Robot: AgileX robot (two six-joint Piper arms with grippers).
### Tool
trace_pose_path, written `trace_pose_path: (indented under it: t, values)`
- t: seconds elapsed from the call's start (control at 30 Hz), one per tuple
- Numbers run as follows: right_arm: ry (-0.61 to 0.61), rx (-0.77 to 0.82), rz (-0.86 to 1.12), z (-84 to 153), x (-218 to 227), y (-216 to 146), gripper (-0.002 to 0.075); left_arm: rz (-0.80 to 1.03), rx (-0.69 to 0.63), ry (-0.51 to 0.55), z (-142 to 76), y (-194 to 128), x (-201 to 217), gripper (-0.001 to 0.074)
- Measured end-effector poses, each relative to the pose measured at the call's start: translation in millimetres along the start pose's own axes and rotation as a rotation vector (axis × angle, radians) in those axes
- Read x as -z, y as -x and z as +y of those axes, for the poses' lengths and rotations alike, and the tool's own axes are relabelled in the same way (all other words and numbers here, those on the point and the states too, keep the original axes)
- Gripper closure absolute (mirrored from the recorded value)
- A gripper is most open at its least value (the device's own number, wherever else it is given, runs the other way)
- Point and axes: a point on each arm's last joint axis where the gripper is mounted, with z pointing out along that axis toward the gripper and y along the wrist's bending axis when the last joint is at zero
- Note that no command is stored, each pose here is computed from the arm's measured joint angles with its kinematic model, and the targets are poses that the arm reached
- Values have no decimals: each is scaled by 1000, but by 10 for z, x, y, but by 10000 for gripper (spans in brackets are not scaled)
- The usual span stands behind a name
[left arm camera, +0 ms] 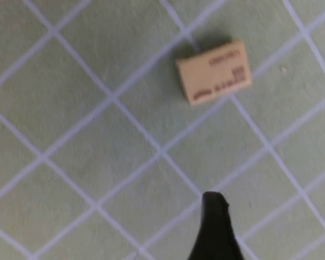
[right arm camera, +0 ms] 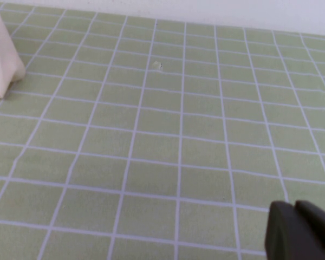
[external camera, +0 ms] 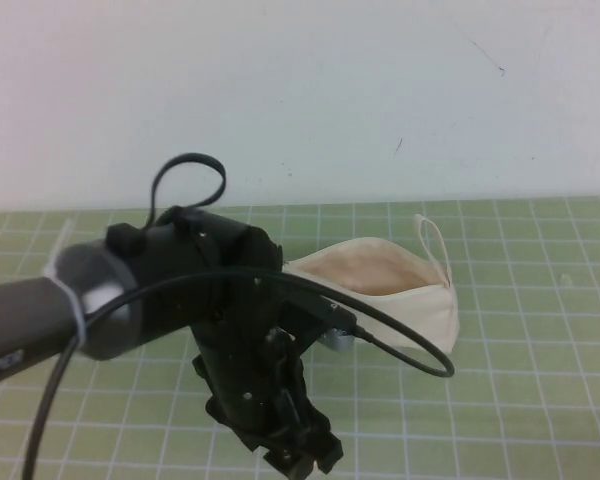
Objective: Put eraser into pencil case
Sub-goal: Pick up the eraser from the table
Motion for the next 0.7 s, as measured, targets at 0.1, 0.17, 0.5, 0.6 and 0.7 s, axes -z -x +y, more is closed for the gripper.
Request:
trace_pose_path:
  t: [0.1, 0.17, 0.5, 0.6, 0.7]
  values:
    - [0, 0, 0, 0, 0, 0, 727, -28, 41, 6, 26, 78, -111, 290]
    - [0, 0, 0, 0, 0, 0, 727, -58, 66, 11, 43, 134, -179, 284]
    - [0, 0, 0, 0, 0, 0, 727, -90, 120, 5, 87, 269, -448, 281]
    - [0, 0, 0, 0, 0, 0, 727, -77, 133, 6, 101, 281, -530, 281]
    - [0, 0, 0, 0, 0, 0, 727, -61, 147, 6, 112, 286, -600, 281]
